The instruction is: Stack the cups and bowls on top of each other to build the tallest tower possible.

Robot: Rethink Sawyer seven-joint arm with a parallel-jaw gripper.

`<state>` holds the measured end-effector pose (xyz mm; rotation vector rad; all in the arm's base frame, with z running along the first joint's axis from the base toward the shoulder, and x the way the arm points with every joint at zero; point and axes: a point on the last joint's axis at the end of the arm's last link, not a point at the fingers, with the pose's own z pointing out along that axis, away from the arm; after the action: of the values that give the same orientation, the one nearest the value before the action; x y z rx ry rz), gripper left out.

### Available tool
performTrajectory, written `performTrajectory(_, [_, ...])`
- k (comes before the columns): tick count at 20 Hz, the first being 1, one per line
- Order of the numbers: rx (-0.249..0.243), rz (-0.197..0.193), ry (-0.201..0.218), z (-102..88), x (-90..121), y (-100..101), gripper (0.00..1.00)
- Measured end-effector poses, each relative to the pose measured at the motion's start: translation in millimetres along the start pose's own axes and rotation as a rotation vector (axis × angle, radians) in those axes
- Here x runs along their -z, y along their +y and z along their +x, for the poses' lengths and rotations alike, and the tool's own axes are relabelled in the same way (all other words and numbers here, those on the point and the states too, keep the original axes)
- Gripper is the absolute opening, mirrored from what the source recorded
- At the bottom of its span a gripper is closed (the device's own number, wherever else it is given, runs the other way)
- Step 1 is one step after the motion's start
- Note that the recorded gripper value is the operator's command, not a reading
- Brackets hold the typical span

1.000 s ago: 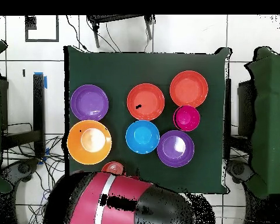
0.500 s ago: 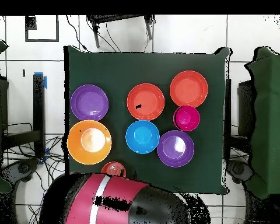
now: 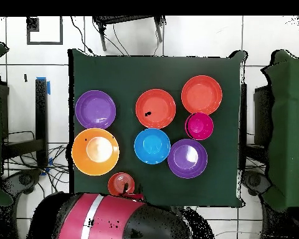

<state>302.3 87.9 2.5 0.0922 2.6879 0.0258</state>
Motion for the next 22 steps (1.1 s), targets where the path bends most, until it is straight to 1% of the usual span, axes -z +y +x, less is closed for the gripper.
performTrajectory(6, [0.006, -0.012, 0.006, 10.3, -1.2, 5.5, 1.00])
performTrajectory(8, [0.008, -0.017, 0.008, 16.6, -2.5, 6.7, 1.00])
performTrajectory(17, [0.005, -0.025, 0.050, 45.1, -8.1, 6.3, 1.00])
performTrajectory(22, [0.005, -0.024, 0.063, 51.8, -10.8, 5.2, 1.00])
